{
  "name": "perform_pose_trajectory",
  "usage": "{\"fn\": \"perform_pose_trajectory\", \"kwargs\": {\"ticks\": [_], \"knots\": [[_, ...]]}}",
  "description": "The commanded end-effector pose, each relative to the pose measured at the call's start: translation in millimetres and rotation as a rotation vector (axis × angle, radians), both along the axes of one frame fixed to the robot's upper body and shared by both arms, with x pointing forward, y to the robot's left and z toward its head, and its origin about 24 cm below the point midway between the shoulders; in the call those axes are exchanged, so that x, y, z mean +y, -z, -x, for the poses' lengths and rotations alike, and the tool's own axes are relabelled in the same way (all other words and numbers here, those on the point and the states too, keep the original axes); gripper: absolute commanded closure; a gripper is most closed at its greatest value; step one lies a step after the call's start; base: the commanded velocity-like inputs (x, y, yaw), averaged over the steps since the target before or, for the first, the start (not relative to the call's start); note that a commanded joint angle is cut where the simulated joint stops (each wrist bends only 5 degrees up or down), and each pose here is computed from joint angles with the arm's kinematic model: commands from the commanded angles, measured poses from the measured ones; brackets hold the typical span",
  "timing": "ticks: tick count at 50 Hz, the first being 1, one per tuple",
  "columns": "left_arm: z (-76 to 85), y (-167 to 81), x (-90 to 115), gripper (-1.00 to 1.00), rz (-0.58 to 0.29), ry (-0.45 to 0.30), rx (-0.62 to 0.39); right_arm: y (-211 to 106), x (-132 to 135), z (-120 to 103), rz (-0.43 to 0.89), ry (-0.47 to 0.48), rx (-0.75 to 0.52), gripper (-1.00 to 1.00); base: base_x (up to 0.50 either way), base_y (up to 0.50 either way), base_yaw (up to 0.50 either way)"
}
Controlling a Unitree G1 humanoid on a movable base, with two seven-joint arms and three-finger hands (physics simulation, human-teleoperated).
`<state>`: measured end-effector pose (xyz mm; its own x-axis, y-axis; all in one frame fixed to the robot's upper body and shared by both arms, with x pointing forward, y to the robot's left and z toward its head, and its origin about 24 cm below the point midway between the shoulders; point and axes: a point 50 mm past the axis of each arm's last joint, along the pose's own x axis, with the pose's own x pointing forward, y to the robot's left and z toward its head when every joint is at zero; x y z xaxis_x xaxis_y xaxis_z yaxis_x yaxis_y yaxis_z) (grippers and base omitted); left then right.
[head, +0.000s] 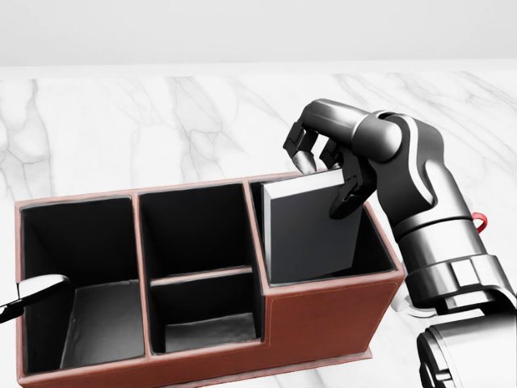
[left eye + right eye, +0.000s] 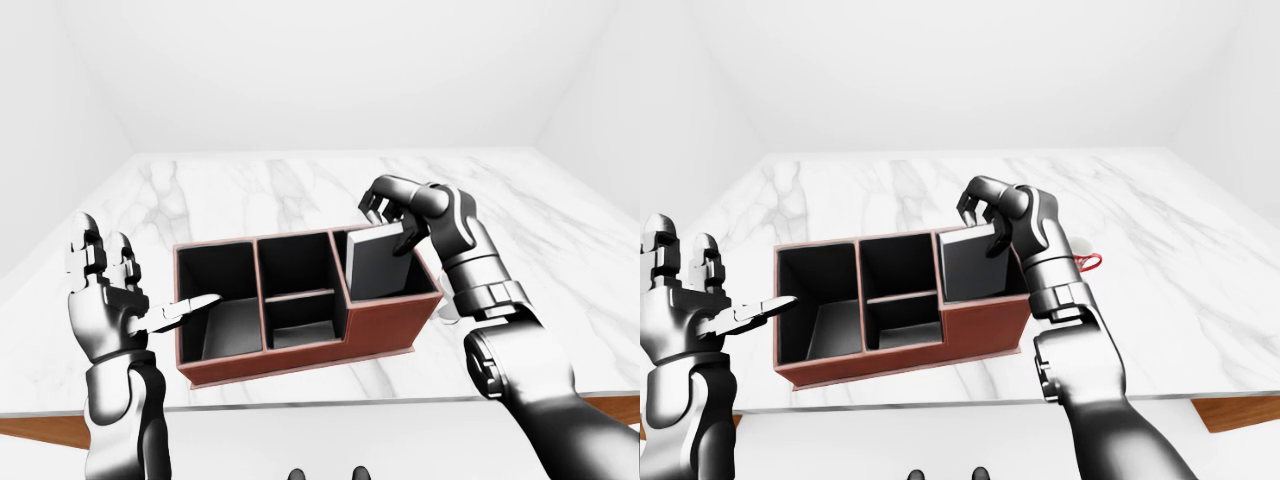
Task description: Pick up the book and place it in the right compartment of the caddy.
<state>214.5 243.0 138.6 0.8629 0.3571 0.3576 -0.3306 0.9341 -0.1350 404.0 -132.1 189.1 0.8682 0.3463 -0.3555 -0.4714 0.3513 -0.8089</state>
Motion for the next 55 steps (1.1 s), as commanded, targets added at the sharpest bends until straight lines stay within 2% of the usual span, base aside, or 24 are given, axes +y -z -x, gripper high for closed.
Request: {"fn": "perform_pose_trajectory", "kwargs": {"ticks": [1,25,26,27,29,33,34,36,38,41,45,47,55], "knots": [[-0.2,0.2,0.4,-1.00,0.001,0.000,0.000,4.6,-2.5,-0.9,-0.015,0.012,0.022,1.00,0.00,0.00,0.00],[-0.4,1.0,0.2,-1.00,0.001,0.001,0.001,-6.8,-8.1,1.0,0.001,0.022,-0.033,1.00,0.00,0.00,0.00],[-0.4,1.3,0.3,-1.00,0.001,0.001,0.001,-10.7,-8.1,1.4,0.001,0.020,-0.048,0.59,0.00,0.00,0.00],[-0.4,1.2,0.5,-1.00,0.001,0.001,0.001,-17.5,-9.2,2.0,0.003,0.020,-0.074,-1.00,0.00,0.00,0.00],[-0.7,1.5,0.4,-1.00,0.001,0.000,0.002,-46.5,-9.2,1.2,-0.073,0.010,-0.147,-1.00,0.00,0.00,0.00],[-0.6,1.7,-0.1,-1.00,0.000,0.001,0.003,-81.2,-12.4,-4.5,-0.227,-0.005,-0.173,-1.00,0.00,0.00,0.00],[-0.8,2.1,0.3,-1.00,0.000,0.000,0.003,-95.0,-23.9,-11.4,-0.269,0.127,-0.307,-1.00,0.00,0.00,0.00],[-0.8,1.7,-0.1,-1.00,-0.001,0.001,0.003,-109.2,-28.8,-12.9,-0.367,0.164,-0.362,-1.00,0.00,0.00,0.00],[-0.1,1.2,-0.4,-1.00,-0.001,0.001,0.002,-109.3,-35.2,-14.4,-0.362,0.220,-0.406,-1.00,0.00,0.00,0.00],[-0.9,2.0,0.3,-1.00,0.000,0.000,0.002,-113.5,-37.4,-14.1,-0.419,0.236,-0.434,-1.00,0.00,0.00,0.00],[-0.7,1.5,-0.4,-1.00,-0.001,0.001,0.003,-139.7,-47.8,-8.9,-0.533,0.302,-0.573,-1.00,0.00,0.00,0.00],[-1.1,1.8,-0.2,-1.00,0.000,0.000,0.004,-147.9,-49.0,-6.3,-0.553,0.304,-0.608,-1.00,0.00,0.00,0.00],[-1.3,2.5,-0.1,-1.00,-0.001,0.002,0.004,-142.8,-48.3,-7.9,-0.554,0.307,-0.594,-1.00,0.00,0.00,0.00]]}}
